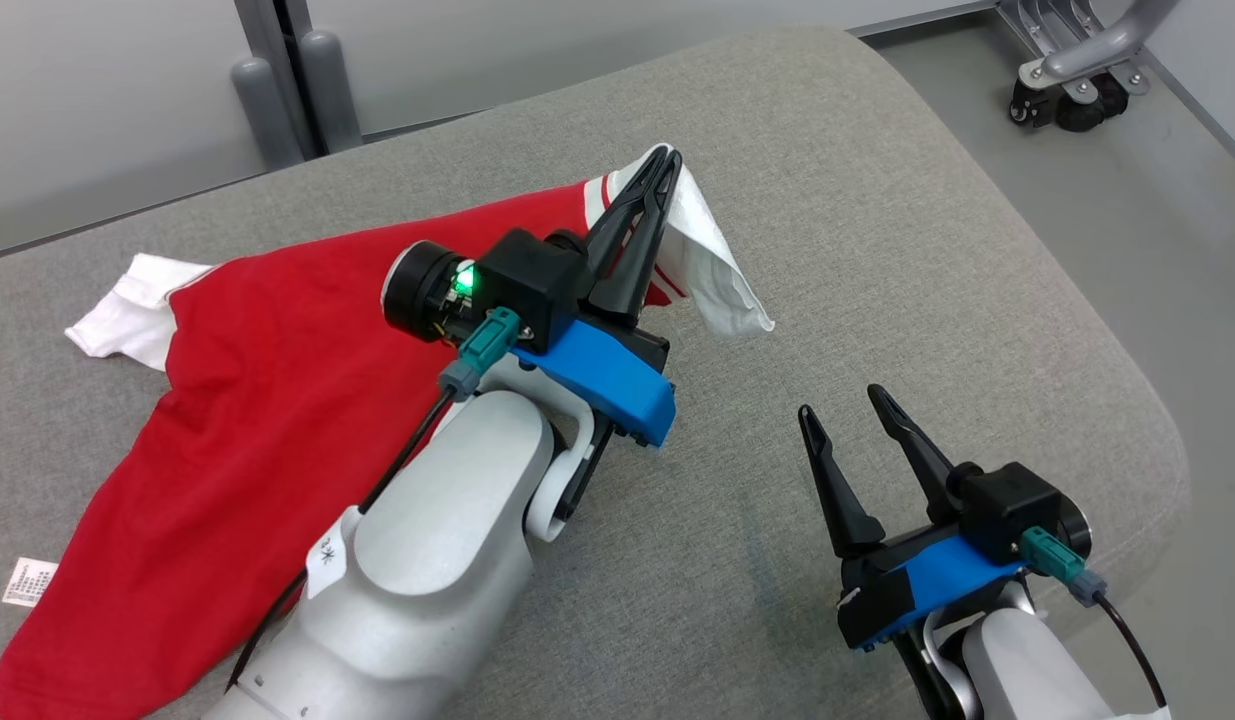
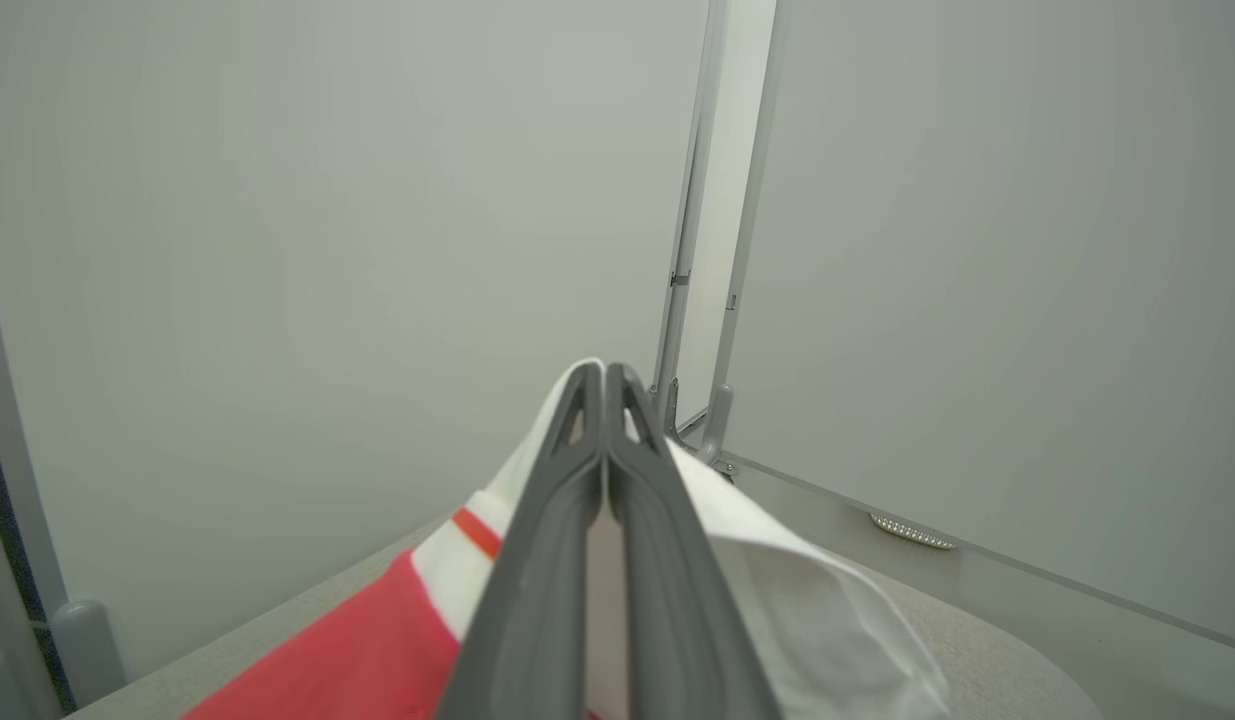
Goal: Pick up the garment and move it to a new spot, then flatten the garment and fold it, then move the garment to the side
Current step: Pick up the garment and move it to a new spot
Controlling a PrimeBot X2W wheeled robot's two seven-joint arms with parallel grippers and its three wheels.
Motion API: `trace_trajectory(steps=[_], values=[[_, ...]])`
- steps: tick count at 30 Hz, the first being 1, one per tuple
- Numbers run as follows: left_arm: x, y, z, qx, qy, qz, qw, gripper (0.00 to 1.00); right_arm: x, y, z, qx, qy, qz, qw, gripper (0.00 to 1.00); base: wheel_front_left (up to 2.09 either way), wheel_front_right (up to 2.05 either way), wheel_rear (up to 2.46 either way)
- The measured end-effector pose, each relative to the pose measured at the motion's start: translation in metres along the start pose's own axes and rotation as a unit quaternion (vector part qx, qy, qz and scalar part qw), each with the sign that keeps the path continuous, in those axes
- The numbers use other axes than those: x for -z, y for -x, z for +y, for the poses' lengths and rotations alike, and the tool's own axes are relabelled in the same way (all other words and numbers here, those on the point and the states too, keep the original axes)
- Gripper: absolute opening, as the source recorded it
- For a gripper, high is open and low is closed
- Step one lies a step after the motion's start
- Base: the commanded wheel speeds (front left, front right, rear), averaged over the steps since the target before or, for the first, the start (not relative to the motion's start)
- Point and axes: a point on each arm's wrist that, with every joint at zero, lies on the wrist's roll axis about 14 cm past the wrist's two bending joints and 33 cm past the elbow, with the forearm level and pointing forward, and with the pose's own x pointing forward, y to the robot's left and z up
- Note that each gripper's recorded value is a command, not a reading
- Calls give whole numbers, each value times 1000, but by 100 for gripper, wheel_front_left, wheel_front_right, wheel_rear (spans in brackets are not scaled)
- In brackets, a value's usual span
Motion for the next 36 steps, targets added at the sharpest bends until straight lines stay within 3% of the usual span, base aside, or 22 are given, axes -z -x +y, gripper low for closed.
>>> trace_trajectory(steps=[1,2,7,13,22,29,36], values=[[2,0,-1,-2,0,4,1000,0,-1,0,-1,1,0,-1,1000,100,0,0,0],[6,0,-1,-4,-1,9,1000,100,-1,0,-1,2,0,-2,1000,100,0,0,0],[31,20,13,-40,-9,52,998,100,-6,-5,2,-3,-4,-11,1000,100,0,0,0],[52,72,54,-136,-16,95,986,100,-13,-13,23,-33,-11,-25,999,100,0,0,0],[38,184,119,-329,-27,83,940,100,-22,-18,54,-77,-16,-42,996,100,0,0,0],[34,266,133,-429,-26,82,899,100,-26,-11,71,-101,-17,-49,994,100,0,0,0],[29,313,129,-474,-28,76,877,100,-26,-2,79,-113,-15,-52,992,100,0,0,0]])
